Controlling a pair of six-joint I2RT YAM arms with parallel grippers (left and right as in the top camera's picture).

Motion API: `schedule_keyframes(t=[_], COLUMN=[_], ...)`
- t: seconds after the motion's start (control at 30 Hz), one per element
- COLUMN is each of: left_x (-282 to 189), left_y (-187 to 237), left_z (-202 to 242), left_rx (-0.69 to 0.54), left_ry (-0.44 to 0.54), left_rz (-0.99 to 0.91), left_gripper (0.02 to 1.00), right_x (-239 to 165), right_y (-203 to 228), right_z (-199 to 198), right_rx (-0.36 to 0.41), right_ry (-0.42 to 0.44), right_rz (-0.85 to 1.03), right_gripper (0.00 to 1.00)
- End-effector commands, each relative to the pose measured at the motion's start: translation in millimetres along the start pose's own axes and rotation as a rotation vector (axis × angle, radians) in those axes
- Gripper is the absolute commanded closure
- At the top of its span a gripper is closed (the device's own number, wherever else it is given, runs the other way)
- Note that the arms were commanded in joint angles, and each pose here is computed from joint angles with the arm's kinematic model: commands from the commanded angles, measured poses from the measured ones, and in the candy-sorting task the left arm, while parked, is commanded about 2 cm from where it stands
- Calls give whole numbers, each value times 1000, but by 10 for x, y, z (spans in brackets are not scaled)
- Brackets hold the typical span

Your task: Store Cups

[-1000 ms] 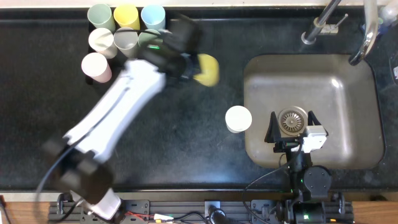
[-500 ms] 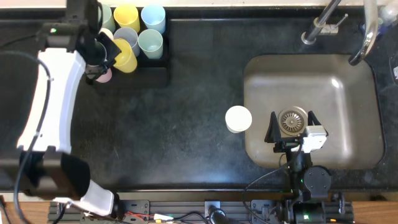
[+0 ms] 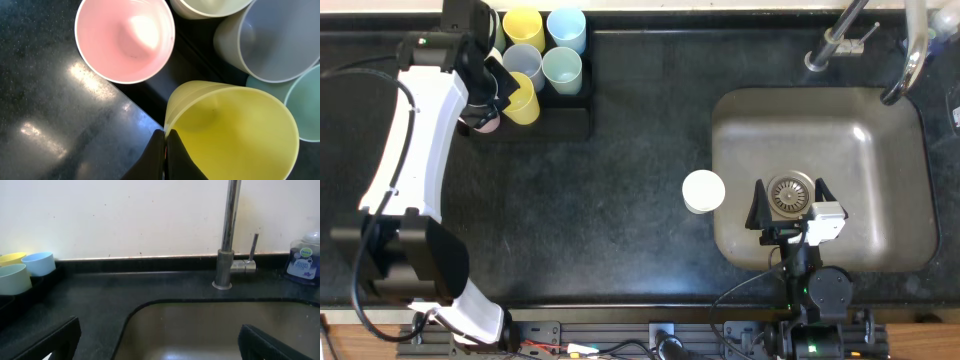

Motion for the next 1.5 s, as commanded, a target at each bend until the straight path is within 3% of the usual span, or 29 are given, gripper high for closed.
schedule_keyframes(t=[0.03,0.83,0.87,0.9,0.97,1.0,1.23,1.43,1.5], left_x=[145,606,606,606,606,606,330,-494,-818], left_y=[-24,107,106,108,108,108,80,166,335], left_z=[14,59,58,57,57,57,74,260,407], left_rx=[-1,-7,-7,-7,-7,-6,-10,-16,42], left_ry=[-44,-48,-48,-48,-48,-48,-10,75,85], left_rz=[4,24,24,24,25,25,-24,-142,-160], left_gripper=[980,945,908,768,397,38,20,20,20], right_x=[4,4,4,4,4,4,4,4,4], right_y=[36,35,35,35,35,35,35,35,36], right_z=[-3,-3,-3,-3,-3,-3,-3,-3,-3], right_rx=[-3,-3,-3,-3,-3,-3,-3,-3,-3], right_ry=[-5,-6,-6,-6,-6,-6,-6,-6,-5], right_rz=[2,1,1,1,1,1,1,1,2], right_gripper=[3,5,3,3,3,3,5,3,3])
Point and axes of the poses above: each gripper's point midway between its finger pads, its own x axis out along the fingers, its own z axis along the line the jaws close on, y = z × x, the point moved 5 cm from there along -x, back along the fingers, and after that the axes turned 9 degrees about x, right-handed, at the moved point
